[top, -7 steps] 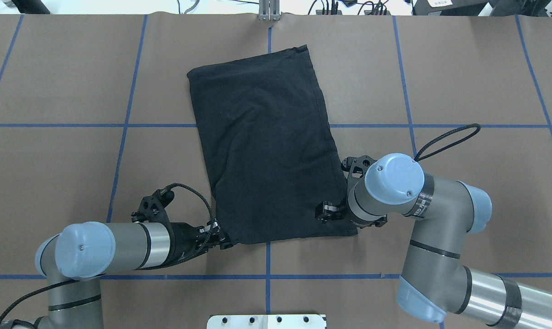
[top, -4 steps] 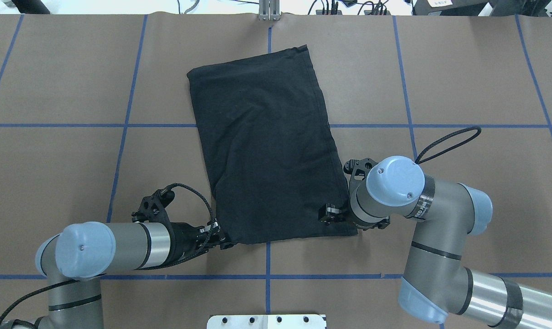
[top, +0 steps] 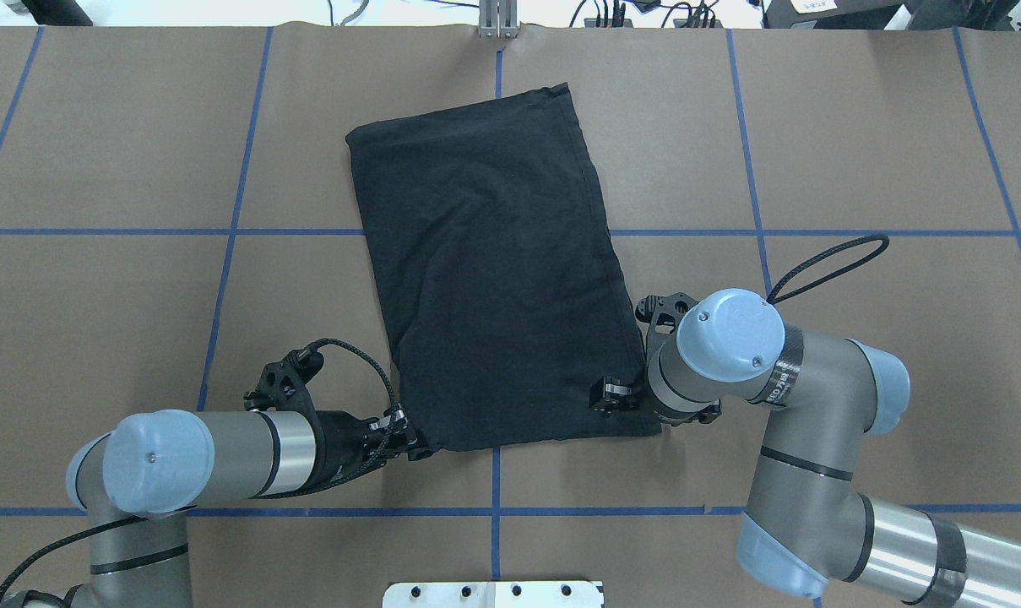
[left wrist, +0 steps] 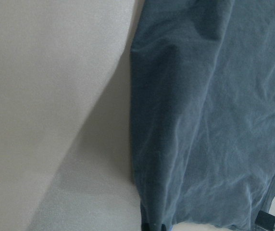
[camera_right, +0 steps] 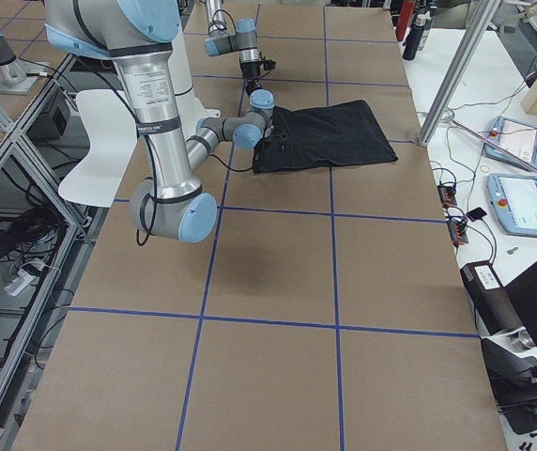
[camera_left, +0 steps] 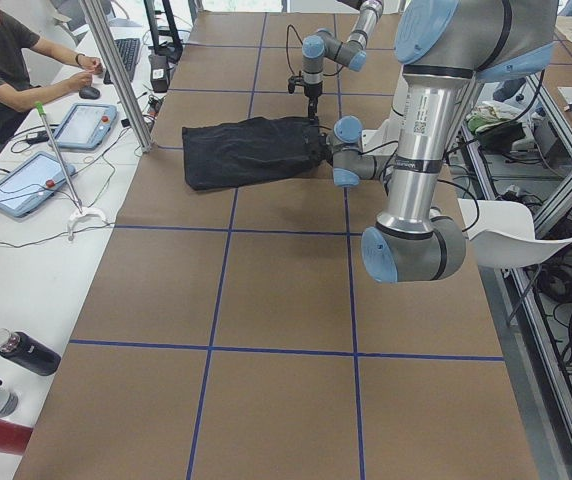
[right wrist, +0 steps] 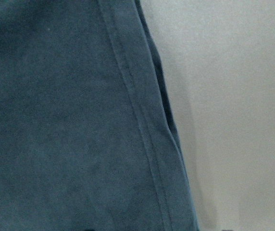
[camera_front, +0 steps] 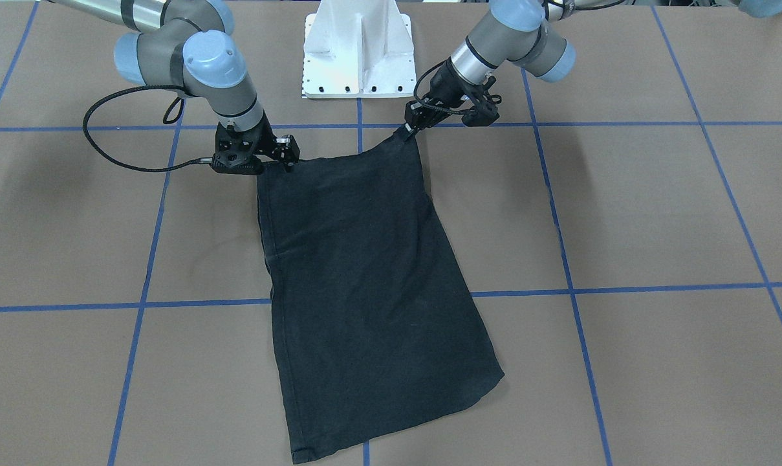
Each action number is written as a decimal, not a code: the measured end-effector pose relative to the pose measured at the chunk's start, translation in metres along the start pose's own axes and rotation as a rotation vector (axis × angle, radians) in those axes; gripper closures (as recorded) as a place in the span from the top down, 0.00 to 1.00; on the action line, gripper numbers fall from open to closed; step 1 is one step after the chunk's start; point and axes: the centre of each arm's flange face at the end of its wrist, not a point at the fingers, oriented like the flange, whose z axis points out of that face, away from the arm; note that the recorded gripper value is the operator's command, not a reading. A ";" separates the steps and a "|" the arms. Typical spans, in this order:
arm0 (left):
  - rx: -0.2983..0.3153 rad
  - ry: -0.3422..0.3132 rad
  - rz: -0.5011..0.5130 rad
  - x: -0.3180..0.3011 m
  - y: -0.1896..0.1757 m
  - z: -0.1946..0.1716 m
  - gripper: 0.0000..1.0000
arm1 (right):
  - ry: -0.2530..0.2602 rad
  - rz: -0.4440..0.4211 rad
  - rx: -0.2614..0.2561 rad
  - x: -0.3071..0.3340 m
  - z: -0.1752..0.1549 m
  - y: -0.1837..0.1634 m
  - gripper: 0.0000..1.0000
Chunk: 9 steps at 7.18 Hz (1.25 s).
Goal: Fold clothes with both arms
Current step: 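Grasp the two near corners of the shirt with both grippers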
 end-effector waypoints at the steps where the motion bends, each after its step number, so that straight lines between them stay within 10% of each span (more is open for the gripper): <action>1: 0.000 0.000 0.000 0.000 0.000 0.000 0.00 | 0.004 -0.002 -0.001 0.000 0.002 -0.001 0.90; 9: -0.002 0.004 0.000 0.002 0.001 -0.001 0.00 | 0.007 -0.007 -0.004 0.000 0.004 -0.002 0.20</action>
